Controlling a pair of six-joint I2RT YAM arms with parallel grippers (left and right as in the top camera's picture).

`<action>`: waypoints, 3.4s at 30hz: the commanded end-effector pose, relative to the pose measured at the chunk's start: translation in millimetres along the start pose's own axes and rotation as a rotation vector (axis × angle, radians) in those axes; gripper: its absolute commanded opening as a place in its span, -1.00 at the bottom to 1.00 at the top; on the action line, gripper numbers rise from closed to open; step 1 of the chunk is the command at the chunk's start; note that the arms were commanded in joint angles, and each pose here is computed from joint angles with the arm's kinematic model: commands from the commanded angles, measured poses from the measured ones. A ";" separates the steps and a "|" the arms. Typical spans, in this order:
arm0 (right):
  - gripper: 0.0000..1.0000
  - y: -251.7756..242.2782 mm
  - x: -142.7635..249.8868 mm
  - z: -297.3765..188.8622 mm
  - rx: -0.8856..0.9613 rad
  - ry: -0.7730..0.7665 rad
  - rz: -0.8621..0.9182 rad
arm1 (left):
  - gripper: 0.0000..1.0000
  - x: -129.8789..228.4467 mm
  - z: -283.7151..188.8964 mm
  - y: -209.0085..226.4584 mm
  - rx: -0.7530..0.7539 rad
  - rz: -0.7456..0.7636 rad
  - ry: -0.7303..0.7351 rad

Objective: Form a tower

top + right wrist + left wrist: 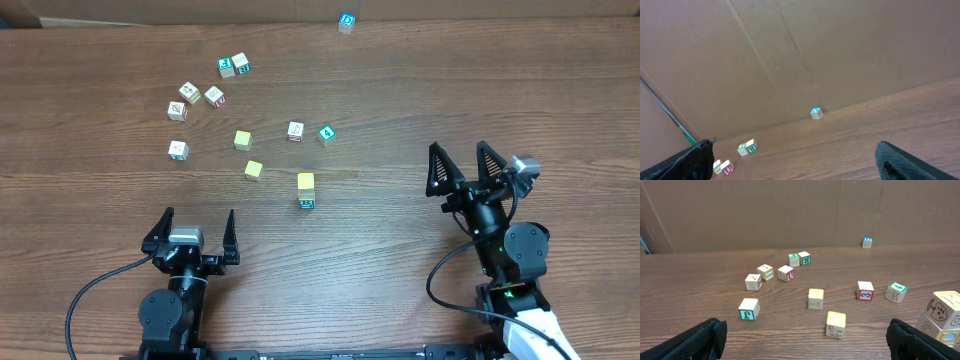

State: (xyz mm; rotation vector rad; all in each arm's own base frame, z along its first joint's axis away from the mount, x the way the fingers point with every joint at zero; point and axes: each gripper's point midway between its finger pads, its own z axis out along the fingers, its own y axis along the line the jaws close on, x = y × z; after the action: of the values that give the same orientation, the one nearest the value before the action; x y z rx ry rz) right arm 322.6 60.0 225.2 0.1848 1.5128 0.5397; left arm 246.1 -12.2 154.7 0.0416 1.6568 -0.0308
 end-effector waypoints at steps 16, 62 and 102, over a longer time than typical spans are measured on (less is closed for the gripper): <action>1.00 -19.5 20.5 -38.9 0.045 -0.015 -0.051 | 0.99 -1.1 -0.4 -2.3 0.011 0.016 -0.009; 1.00 -47.1 77.6 -82.5 0.153 0.233 -0.213 | 0.99 -1.1 -0.4 -2.3 0.011 0.016 -0.009; 1.00 -26.8 42.1 -85.7 0.083 0.071 -0.225 | 0.99 -1.1 -0.4 -2.3 0.011 0.016 -0.009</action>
State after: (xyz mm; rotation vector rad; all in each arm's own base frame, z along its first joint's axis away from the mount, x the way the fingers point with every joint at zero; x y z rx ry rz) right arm 243.6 37.7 170.5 0.0526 1.6100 0.3035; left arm 246.1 -12.2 154.7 0.0416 1.6568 -0.0308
